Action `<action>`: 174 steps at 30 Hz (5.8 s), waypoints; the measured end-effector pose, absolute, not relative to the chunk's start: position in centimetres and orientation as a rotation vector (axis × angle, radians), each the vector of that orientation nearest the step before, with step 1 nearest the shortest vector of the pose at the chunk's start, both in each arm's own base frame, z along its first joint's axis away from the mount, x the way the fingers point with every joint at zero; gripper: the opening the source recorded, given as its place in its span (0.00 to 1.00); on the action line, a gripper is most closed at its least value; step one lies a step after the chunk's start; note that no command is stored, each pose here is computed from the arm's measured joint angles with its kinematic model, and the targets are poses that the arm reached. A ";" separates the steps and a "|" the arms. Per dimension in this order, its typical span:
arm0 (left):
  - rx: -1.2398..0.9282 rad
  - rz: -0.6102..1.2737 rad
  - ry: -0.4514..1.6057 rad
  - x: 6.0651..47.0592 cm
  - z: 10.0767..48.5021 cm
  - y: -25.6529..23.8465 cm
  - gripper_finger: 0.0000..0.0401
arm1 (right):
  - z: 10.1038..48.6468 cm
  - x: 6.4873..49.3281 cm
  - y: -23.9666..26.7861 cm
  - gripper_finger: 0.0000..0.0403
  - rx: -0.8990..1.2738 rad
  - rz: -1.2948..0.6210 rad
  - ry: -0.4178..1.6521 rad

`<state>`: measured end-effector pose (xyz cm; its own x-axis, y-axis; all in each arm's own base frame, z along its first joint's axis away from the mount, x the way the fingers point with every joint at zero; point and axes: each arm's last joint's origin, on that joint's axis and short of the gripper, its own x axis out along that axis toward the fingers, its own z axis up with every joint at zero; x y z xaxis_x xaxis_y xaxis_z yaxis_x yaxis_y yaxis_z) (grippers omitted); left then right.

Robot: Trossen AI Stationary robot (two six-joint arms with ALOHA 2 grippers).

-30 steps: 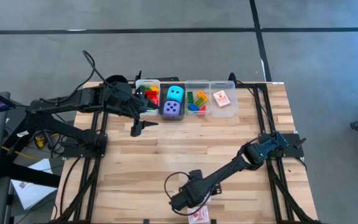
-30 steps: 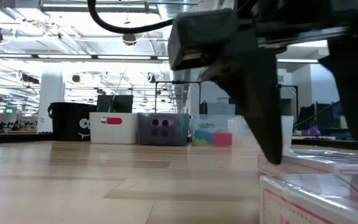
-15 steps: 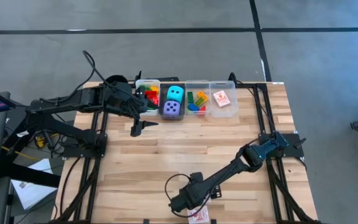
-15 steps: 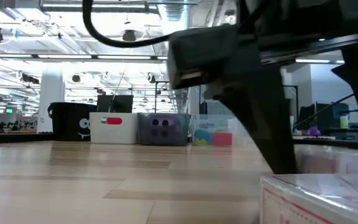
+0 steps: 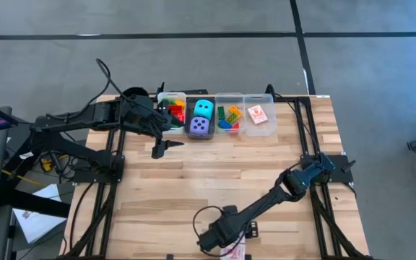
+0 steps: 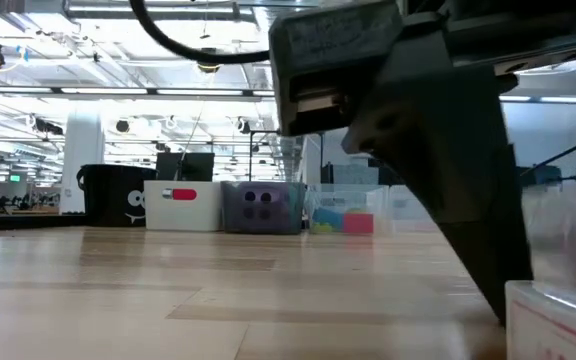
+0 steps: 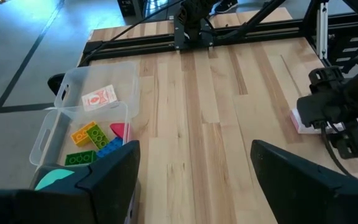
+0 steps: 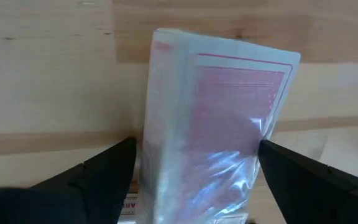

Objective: Pick & Place Toys
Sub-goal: Put the pink deck of cards into the right transparent bin, then put the red deck of cards into the right transparent bin

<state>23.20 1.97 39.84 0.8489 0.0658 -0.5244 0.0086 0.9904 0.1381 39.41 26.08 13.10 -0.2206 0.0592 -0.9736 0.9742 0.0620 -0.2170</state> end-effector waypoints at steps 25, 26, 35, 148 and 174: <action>0.137 0.030 0.557 23.2 39.8 2.0 0.74 | 16.6 39.9 25.2 0.15 1.030 -1.308 1.365; 0.137 0.030 0.556 23.2 39.8 2.0 0.74 | 17.3 40.0 24.8 0.15 1.009 -1.303 1.345; 0.138 0.031 0.546 23.3 39.9 2.0 0.74 | 22.4 41.3 19.9 0.15 0.990 -1.265 0.995; -0.578 0.201 0.129 14.1 37.9 1.9 0.74 | 20.6 24.7 -13.9 0.68 0.860 -1.426 0.170; -0.610 0.084 0.263 16.4 36.7 -0.2 0.74 | 26.2 25.0 10.2 0.68 0.452 -0.212 0.434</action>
<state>16.38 -0.19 36.67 0.9633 0.0004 -0.2683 -0.1548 0.8174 -0.5548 25.03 10.18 26.16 0.8877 -0.1025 -0.4489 0.2915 0.8799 0.3753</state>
